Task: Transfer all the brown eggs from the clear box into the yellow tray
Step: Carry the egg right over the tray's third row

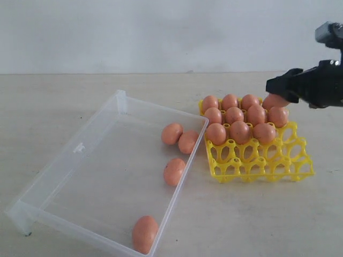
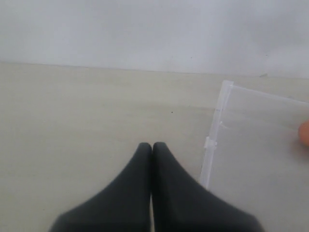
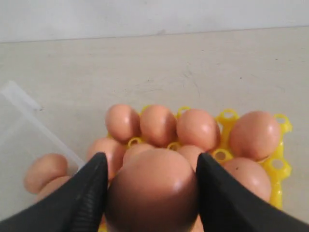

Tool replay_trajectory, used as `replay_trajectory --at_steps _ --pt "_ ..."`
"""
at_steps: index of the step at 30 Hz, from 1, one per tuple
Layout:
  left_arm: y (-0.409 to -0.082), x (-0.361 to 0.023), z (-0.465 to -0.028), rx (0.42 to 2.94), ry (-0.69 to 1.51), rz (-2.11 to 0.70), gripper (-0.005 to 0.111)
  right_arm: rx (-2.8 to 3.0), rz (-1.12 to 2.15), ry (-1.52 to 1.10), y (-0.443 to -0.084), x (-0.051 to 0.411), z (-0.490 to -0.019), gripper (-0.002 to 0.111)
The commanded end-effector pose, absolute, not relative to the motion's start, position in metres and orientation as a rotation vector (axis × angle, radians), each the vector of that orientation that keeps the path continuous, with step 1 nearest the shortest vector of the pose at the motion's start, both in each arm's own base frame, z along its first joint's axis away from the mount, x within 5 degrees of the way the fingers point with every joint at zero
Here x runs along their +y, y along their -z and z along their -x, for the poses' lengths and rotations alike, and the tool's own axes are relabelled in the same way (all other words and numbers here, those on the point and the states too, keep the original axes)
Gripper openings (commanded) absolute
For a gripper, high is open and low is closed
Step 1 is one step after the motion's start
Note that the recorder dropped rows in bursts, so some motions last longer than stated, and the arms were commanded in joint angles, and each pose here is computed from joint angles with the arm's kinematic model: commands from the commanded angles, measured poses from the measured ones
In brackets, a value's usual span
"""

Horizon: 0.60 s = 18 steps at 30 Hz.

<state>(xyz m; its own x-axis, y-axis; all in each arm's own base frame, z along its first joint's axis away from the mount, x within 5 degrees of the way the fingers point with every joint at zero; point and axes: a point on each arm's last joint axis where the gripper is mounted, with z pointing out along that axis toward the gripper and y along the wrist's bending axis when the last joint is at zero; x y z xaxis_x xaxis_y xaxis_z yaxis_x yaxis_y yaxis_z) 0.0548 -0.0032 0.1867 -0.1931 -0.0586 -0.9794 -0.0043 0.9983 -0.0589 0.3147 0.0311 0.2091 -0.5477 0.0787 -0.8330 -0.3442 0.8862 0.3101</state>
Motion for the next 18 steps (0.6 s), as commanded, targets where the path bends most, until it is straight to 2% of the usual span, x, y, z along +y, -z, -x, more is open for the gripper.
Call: replay_trajectory --at_steps 1,4,8,10,15,17,18 --pt "-0.187 -0.002 -0.055 1.772 -0.001 0.012 -0.004 2.151 0.234 -0.809 -0.227 0.0 -0.328 0.0" --pt "-0.187 -0.002 -0.055 1.772 0.012 0.028 -0.004 2.152 0.24 -0.912 -0.231 -0.015 -0.336 0.0" --pt "-0.187 -0.002 -0.055 1.707 0.436 0.547 -0.004 2.152 0.349 -0.85 -0.218 -0.013 -0.33 0.0" --pt "-0.187 -0.001 -0.055 1.67 0.541 0.686 -0.004 2.179 0.364 -0.746 -0.207 -0.016 -0.328 0.0" --pt "-0.187 0.0 -0.055 1.675 0.499 0.664 -0.004 2.235 0.299 -0.544 -0.197 -0.028 -0.331 0.0" --pt "-0.187 0.001 -0.055 1.699 0.406 0.569 -0.004 2.24 0.331 -0.57 -0.191 -0.025 -0.332 0.0" --pt "-0.187 0.002 -0.055 1.738 0.24 0.39 -0.004 2.248 0.398 -0.588 -0.181 -0.019 -0.334 0.0"
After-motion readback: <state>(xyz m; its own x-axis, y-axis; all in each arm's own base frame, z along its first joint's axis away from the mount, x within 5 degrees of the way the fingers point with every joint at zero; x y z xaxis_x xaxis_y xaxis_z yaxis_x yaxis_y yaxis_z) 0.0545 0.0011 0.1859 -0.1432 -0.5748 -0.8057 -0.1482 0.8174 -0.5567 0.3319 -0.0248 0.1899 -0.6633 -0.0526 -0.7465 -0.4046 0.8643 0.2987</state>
